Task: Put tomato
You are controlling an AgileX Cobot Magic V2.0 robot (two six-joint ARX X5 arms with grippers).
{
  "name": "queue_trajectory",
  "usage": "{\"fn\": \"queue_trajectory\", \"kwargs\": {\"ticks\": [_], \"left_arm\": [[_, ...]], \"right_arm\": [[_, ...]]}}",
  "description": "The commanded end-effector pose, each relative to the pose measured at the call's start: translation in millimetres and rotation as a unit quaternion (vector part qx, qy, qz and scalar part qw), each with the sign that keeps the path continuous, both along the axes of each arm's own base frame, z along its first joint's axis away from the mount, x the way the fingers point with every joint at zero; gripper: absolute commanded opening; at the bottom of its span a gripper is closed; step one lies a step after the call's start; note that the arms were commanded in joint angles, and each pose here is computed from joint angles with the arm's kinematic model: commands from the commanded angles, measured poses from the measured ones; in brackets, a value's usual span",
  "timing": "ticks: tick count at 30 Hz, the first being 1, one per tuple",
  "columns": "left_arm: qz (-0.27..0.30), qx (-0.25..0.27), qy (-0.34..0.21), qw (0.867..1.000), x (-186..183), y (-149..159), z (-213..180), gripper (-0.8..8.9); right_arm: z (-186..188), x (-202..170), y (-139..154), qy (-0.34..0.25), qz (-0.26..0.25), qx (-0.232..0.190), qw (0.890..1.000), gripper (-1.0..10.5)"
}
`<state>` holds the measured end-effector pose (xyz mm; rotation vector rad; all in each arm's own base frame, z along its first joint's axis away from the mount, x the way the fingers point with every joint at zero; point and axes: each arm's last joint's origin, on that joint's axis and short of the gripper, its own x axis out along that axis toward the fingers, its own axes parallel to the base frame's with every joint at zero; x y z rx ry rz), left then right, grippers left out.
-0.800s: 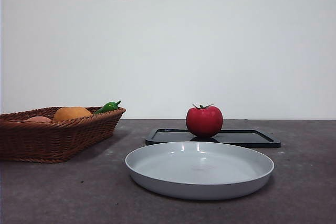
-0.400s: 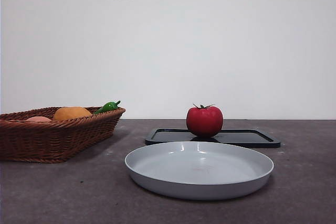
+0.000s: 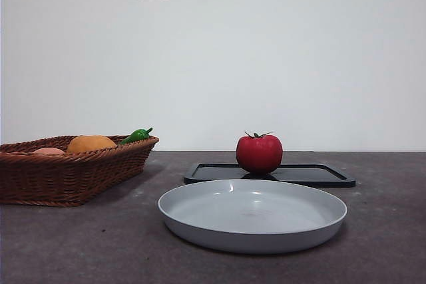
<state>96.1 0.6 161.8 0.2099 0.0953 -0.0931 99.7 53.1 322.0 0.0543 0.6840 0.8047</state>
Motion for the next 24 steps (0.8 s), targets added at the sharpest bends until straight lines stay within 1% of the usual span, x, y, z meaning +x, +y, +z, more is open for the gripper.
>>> {"fn": "queue_trajectory", "kwargs": {"ticks": [1,4,24], "left_arm": [[0.004,-0.002,0.011,1.000,0.1,0.3,-7.6,0.08],[0.004,-0.003,0.036,0.999,-0.6,0.3,-12.4,0.08],[0.004,-0.003,0.035,0.999,-0.6,0.3,-12.1,0.08]], "right_arm": [[2.7,1.0,1.0,-0.006,0.002,0.003,1.000,0.1],[2.8,1.0,1.1,-0.006,0.003,0.003,1.000,0.1],[3.2,1.3,1.2,-0.009,0.002,0.004,1.000,0.1]]}}
